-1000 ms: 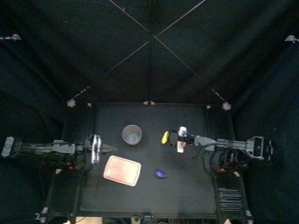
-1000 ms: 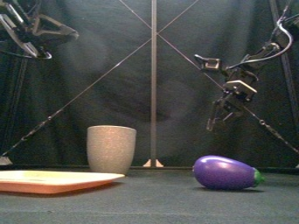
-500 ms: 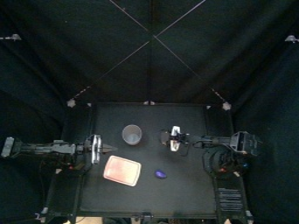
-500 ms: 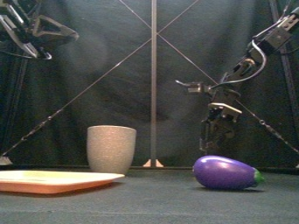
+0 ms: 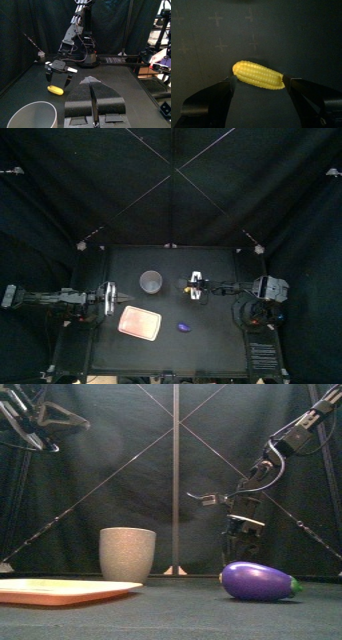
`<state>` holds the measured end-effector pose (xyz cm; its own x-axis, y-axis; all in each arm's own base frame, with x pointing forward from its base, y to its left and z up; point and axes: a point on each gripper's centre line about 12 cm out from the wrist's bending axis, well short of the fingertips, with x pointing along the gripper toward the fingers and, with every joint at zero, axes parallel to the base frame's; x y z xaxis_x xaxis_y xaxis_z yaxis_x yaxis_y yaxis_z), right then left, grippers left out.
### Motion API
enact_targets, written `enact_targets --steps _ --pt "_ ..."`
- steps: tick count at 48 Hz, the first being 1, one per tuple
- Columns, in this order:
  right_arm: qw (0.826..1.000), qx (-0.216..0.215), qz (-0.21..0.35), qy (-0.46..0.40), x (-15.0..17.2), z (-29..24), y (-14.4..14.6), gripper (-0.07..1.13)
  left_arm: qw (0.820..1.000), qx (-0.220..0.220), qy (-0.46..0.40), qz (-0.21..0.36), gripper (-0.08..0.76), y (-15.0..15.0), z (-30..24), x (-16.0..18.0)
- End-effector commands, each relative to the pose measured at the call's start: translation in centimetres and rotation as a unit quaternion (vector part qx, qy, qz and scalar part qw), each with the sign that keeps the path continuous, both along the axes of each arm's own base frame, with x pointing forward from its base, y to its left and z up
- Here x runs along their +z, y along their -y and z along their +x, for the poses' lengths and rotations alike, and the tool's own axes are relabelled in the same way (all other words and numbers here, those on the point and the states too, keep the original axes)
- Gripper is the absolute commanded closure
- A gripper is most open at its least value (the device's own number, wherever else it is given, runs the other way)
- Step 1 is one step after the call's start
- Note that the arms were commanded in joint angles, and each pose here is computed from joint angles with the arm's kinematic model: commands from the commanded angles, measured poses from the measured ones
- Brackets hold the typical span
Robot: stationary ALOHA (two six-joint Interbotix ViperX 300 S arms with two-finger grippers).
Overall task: Pick the corn then place it in the grey bowl
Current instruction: Pick the corn
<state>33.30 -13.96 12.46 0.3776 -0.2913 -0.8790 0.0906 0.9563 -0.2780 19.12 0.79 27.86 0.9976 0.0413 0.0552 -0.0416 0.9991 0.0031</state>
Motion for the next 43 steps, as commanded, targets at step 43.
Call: enact_targets --steps 43 --pt "0.999 -0.036 0.011 0.015 0.7 1.2 1.6 0.45 1.0 0.001 0.007 0.002 0.703 0.0 0.1 0.5"
